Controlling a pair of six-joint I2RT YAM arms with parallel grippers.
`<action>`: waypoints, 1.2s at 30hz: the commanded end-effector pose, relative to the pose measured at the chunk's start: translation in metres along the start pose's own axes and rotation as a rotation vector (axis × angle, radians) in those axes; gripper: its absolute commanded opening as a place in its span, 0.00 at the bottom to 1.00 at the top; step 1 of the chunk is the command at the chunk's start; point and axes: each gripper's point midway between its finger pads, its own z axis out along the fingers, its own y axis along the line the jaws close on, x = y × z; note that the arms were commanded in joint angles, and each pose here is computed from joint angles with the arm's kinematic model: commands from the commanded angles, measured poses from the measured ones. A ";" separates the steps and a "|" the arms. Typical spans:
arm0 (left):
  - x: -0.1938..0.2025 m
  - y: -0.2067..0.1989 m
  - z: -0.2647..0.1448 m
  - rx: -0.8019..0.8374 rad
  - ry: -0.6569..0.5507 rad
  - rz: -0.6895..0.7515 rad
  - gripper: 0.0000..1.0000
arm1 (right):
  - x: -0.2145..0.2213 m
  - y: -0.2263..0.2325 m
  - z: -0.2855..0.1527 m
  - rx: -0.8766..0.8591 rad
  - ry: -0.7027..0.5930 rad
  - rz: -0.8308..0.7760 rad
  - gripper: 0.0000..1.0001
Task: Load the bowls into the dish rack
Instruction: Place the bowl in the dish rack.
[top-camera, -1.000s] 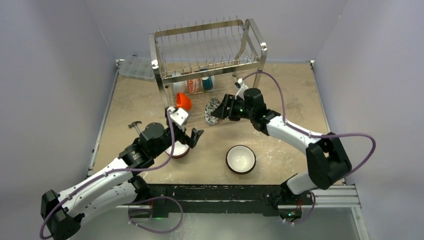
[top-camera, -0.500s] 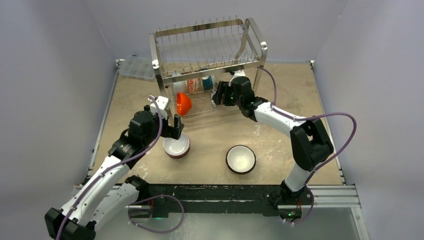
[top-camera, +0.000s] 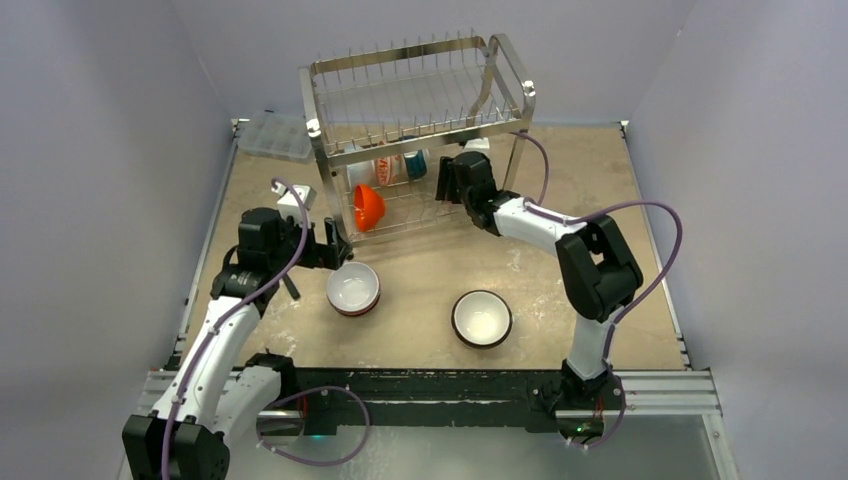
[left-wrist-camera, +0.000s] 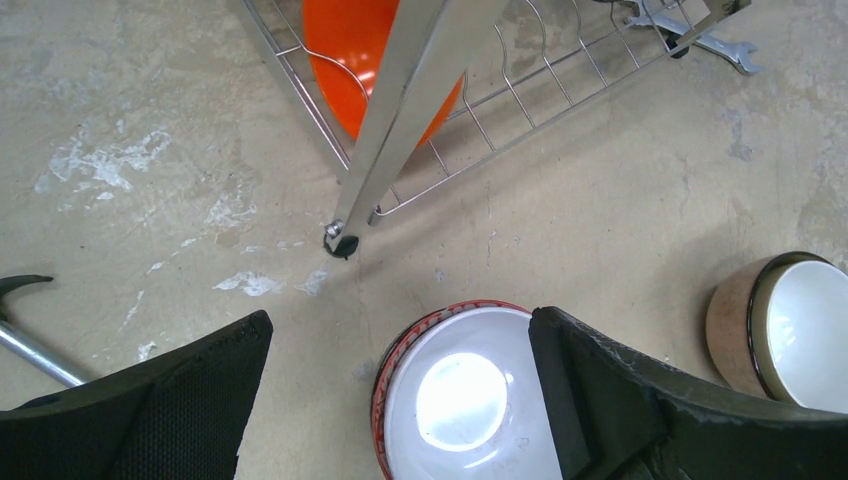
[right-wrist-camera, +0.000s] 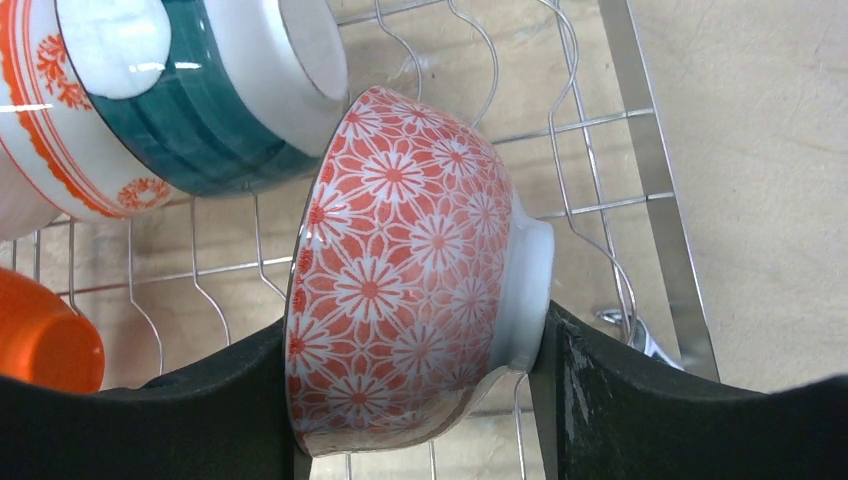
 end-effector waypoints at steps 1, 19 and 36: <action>-0.004 -0.005 -0.002 0.039 -0.036 0.028 0.99 | -0.070 0.006 -0.001 0.027 -0.217 0.009 0.00; -0.001 -0.012 0.000 0.082 -0.043 0.029 0.99 | -0.105 0.018 0.027 0.125 -0.418 -0.165 0.00; 0.000 -0.008 0.002 0.067 -0.048 0.029 0.99 | -0.076 0.015 0.078 0.165 -0.350 -0.368 0.00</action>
